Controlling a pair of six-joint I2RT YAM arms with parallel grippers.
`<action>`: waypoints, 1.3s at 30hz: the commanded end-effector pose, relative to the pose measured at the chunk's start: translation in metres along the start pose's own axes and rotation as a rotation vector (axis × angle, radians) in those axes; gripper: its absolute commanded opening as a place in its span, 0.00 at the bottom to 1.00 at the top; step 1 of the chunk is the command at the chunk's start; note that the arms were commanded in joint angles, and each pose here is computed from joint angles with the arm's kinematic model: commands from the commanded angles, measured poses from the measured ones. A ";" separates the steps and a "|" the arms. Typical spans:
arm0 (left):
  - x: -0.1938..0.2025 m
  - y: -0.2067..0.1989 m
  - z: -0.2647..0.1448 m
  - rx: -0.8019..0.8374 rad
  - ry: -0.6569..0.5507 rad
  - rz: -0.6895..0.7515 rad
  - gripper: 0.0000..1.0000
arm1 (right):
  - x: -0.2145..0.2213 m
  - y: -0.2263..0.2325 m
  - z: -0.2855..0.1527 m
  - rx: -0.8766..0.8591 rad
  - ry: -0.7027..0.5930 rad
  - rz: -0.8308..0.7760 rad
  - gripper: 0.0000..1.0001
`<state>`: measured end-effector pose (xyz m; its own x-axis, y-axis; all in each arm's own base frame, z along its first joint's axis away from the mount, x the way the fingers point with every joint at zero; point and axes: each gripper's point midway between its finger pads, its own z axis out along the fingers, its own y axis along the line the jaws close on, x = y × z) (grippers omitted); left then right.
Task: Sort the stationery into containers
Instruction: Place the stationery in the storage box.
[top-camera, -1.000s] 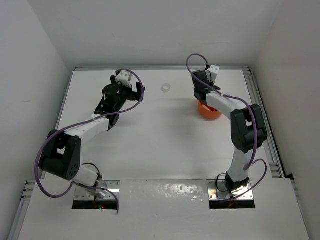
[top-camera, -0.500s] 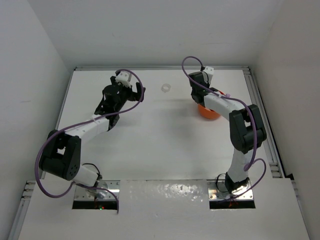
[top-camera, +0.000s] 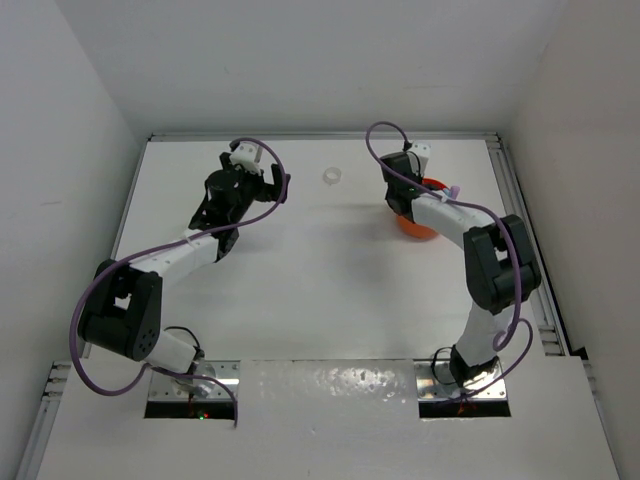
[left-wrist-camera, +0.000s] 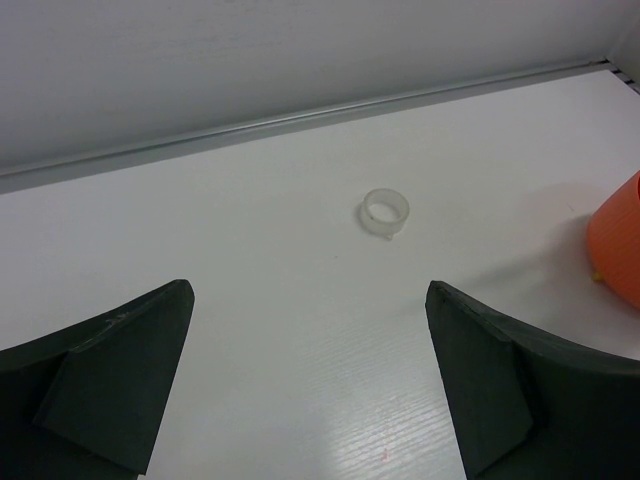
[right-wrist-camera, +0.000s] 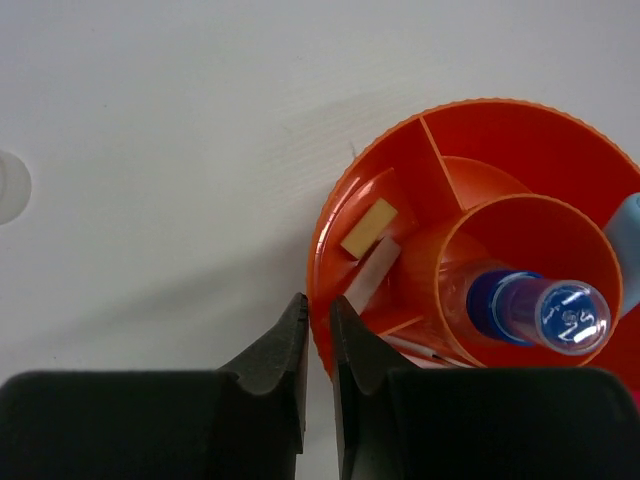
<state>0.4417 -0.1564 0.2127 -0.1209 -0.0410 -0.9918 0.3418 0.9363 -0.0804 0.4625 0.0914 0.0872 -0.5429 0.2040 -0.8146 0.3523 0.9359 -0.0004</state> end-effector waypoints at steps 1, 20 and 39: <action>-0.036 0.003 0.000 -0.013 -0.105 -0.011 1.00 | -0.012 -0.001 -0.018 -0.030 -0.033 0.013 0.13; -0.037 0.007 -0.006 -0.035 -0.126 -0.030 1.00 | -0.008 0.003 -0.039 -0.074 -0.035 0.009 0.12; -0.005 -0.003 0.005 -0.022 -0.002 -0.080 0.97 | -0.034 0.020 -0.079 -0.207 -0.118 -0.092 0.14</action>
<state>0.4405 -0.1542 0.2066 -0.1452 -0.0883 -0.9855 0.3092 0.9421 -0.1299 0.4224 0.1152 0.1223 -0.5405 0.1054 -0.8347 0.2032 0.9791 -0.0079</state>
